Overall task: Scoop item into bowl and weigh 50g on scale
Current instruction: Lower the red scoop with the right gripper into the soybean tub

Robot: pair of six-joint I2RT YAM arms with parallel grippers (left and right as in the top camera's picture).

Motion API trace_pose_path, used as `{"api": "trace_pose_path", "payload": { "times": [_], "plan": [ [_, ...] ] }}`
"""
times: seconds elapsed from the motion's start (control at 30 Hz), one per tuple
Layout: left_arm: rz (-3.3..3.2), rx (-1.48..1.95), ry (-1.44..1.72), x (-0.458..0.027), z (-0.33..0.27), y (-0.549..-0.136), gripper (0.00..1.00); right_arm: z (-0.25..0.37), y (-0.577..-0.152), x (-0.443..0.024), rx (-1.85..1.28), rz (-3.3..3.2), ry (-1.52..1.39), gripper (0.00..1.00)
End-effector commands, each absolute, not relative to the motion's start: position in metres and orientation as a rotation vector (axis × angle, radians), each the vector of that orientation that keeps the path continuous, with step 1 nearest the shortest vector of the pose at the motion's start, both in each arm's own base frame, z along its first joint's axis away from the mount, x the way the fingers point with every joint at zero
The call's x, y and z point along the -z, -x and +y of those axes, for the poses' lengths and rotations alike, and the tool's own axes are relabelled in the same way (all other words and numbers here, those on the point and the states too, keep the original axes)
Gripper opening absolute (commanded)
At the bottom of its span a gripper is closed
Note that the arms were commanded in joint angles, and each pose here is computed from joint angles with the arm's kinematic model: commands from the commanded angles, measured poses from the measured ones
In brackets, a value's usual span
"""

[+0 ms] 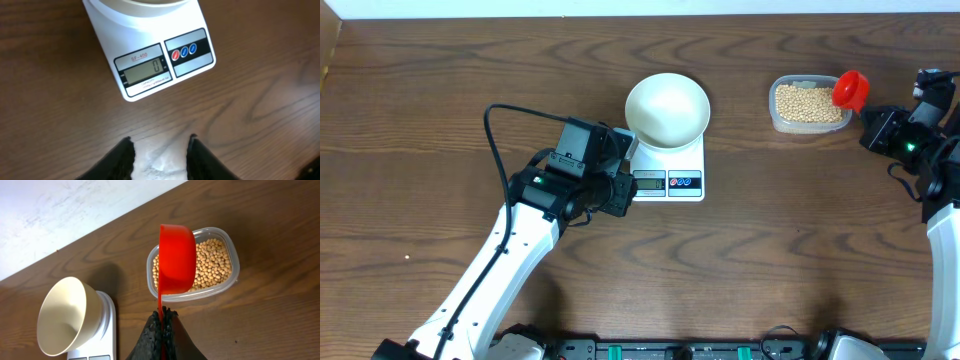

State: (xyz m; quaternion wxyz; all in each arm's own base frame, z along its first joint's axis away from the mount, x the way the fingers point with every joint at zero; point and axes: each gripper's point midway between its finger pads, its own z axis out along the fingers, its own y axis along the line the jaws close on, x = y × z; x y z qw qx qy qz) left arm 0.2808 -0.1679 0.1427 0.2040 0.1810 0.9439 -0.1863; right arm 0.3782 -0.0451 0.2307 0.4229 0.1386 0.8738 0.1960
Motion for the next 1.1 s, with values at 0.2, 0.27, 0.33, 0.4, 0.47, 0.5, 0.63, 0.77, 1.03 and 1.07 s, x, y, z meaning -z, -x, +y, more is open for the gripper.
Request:
{"api": "trace_pose_path", "payload": {
  "times": [0.2,0.27,0.33,0.4,0.47,0.5,0.63,0.77,1.03,1.07],
  "plan": [
    [2.640,0.408,-0.492,-0.137,-0.157,-0.287,0.55,-0.047,-0.379,-0.241,-0.464,2.166,-0.316,0.01],
    [2.640,0.406,-0.492,-0.137,-0.156,-0.287,0.62,-0.047,-0.379,-0.241,-0.465,2.167,-0.317,0.01],
    [2.640,0.406,-0.492,-0.137,-0.156,-0.287,0.69,-0.047,-0.379,-0.240,-0.465,2.168,-0.318,0.01],
    [2.640,0.406,-0.492,-0.137,-0.156,-0.287,0.82,-0.047,-0.379,-0.240,-0.465,2.168,-0.318,0.01],
    [2.637,0.407,-0.492,-0.137,-0.157,-0.288,0.85,-0.047,-0.379,-0.240,-0.464,2.168,-0.318,0.01],
    [2.632,0.407,-0.491,-0.138,-0.157,-0.289,0.85,-0.047,-0.379,-0.240,-0.464,2.168,-0.318,0.01],
    [2.614,0.411,-0.490,-0.140,-0.159,-0.293,0.91,-0.047,-0.379,-0.240,-0.464,2.168,-0.318,0.01],
    [2.614,0.411,-0.490,-0.140,-0.159,-0.293,0.93,-0.047,-0.379,-0.240,-0.464,2.168,-0.318,0.01],
    [2.614,0.411,-0.490,-0.140,-0.158,-0.292,0.94,-0.049,-0.376,-0.235,-0.453,2.191,-0.338,0.01],
    [2.614,0.411,-0.490,-0.140,-0.159,-0.292,0.94,-0.049,-0.375,-0.234,-0.449,2.197,-0.343,0.01]
  ]
}}
